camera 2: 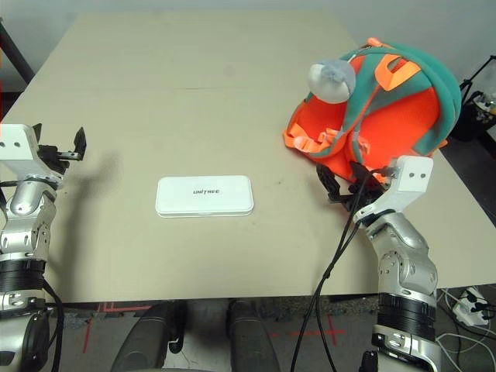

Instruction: Put the pencil case into the backpack and zip it.

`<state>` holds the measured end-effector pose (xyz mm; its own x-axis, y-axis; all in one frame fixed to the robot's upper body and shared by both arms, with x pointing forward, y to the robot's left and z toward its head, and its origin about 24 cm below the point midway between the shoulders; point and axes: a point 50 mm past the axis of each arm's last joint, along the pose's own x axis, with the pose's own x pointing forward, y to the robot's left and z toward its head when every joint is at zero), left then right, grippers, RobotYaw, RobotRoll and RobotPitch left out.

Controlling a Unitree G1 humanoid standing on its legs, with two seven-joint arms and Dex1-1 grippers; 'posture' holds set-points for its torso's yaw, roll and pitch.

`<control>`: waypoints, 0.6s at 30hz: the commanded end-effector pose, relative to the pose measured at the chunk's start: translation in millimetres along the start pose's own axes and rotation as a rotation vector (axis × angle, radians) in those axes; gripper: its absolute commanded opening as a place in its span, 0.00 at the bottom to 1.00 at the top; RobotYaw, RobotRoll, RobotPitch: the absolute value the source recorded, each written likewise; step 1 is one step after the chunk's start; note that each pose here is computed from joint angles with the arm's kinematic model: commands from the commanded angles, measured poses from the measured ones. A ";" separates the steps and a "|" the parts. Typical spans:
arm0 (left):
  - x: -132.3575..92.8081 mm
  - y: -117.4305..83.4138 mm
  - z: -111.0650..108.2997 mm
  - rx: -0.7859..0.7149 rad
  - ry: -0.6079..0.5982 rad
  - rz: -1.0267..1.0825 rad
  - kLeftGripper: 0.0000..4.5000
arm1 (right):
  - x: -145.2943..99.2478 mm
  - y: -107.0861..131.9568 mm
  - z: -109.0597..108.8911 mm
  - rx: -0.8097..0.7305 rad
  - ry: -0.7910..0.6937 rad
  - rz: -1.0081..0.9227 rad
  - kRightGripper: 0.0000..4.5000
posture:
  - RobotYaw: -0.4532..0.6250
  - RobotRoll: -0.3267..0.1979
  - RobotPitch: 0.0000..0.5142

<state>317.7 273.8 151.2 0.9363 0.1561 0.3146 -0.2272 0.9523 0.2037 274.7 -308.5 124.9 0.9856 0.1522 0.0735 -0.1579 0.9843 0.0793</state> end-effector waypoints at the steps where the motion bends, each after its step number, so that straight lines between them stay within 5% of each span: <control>1: -3.8 -1.9 0.9 -0.005 -0.022 0.022 1.00 | -8.3 -14.2 -3.5 0.005 0.016 -0.071 1.00 | 0.49 0.62 0.45; 7: 4.9 -16.4 13.5 -0.146 0.004 -0.105 1.00 | 2.4 -5.7 10.7 0.087 0.076 0.008 1.00 | 0.50 0.62 0.41; 12: 15.3 -16.2 41.7 -0.339 0.098 -0.430 1.00 | 11.9 19.2 33.5 0.253 0.238 0.194 1.00 | 0.52 0.62 0.34; 18: 19.5 -10.4 63.3 -0.692 0.405 -0.754 1.00 | 15.2 44.4 39.9 0.298 0.496 0.310 1.00 | 0.49 0.62 0.32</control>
<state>324.0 252.5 220.4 0.8733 -0.4858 0.0368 0.4782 0.8403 -0.2554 282.5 -276.0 175.0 0.8445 0.4792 -0.2391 -0.3725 0.8463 0.3807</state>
